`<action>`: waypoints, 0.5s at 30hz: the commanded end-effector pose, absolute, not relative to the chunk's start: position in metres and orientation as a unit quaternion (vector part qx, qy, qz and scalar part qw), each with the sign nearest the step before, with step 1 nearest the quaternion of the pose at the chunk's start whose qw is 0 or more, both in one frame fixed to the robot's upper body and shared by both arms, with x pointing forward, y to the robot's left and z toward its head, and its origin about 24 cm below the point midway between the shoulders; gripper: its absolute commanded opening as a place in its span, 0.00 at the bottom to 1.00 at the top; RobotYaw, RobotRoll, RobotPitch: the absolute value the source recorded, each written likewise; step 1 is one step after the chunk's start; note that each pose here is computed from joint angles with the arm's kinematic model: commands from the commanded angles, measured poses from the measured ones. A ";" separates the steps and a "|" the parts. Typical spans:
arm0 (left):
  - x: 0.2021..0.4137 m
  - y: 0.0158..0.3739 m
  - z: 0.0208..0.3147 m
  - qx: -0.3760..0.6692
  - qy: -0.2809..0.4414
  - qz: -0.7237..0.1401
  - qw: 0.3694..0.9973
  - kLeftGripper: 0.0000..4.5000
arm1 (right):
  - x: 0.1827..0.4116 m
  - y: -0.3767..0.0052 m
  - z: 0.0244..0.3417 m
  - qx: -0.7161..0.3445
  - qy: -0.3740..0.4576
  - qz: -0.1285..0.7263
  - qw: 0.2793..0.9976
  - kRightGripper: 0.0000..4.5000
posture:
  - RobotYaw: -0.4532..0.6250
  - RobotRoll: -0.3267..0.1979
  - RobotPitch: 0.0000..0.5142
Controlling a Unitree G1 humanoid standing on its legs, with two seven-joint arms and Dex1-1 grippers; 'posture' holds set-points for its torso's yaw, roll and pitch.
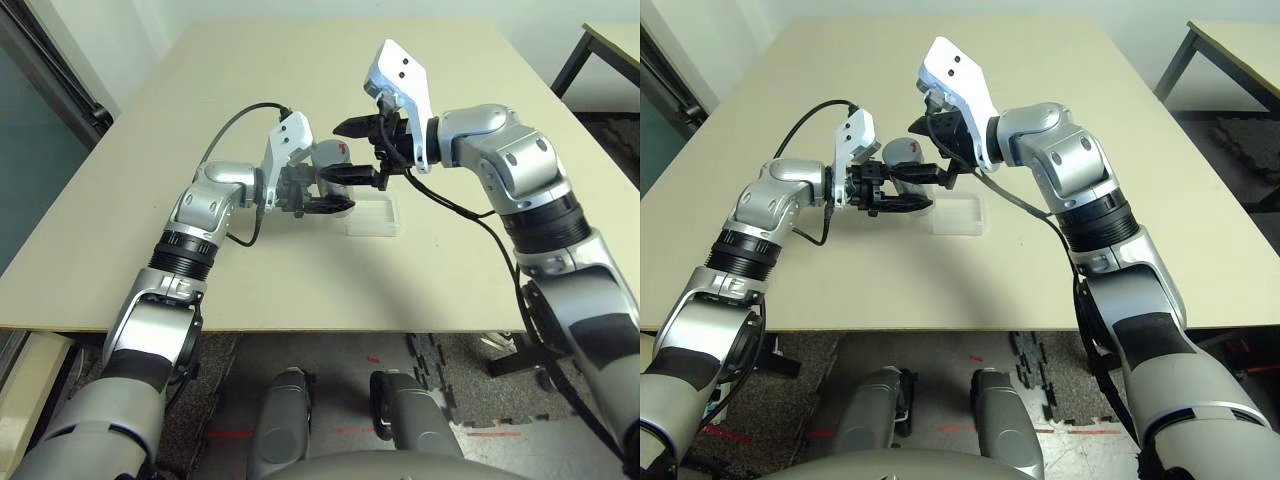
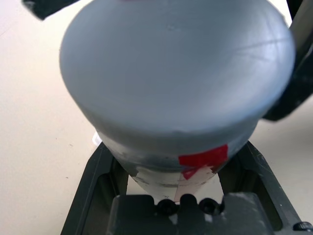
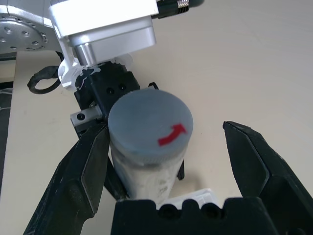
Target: Pour the medicine from the bottle into the box.
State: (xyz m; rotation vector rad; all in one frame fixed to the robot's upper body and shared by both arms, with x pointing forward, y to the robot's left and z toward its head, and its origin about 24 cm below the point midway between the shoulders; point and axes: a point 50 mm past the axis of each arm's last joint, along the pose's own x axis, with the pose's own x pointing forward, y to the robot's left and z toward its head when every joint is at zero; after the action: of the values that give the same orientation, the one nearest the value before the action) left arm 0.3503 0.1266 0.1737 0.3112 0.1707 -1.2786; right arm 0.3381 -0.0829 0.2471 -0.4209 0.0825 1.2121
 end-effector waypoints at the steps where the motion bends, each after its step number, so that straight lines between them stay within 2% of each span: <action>1: 0.349 0.133 0.172 0.149 0.084 -0.592 0.787 0.60 | 0.344 -0.111 0.251 -0.187 0.048 0.516 0.834 1.00 | 0.47 0.62 0.18; 9: 0.349 0.135 0.169 0.147 0.087 -0.589 0.790 0.60 | 0.344 -0.125 0.256 -0.186 0.048 0.498 0.846 1.00 | 0.46 0.62 0.18; 15: 0.350 0.137 0.169 0.146 0.087 -0.585 0.793 0.60 | 0.335 -0.123 0.252 -0.187 0.060 0.518 0.832 1.00 | 0.46 0.62 0.18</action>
State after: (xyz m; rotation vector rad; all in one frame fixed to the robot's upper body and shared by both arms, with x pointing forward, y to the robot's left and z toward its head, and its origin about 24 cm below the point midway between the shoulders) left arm 0.3499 0.1340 0.1715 0.3128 0.1819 -1.2642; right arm 0.3403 -0.1232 0.2501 -0.3895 0.1274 1.0755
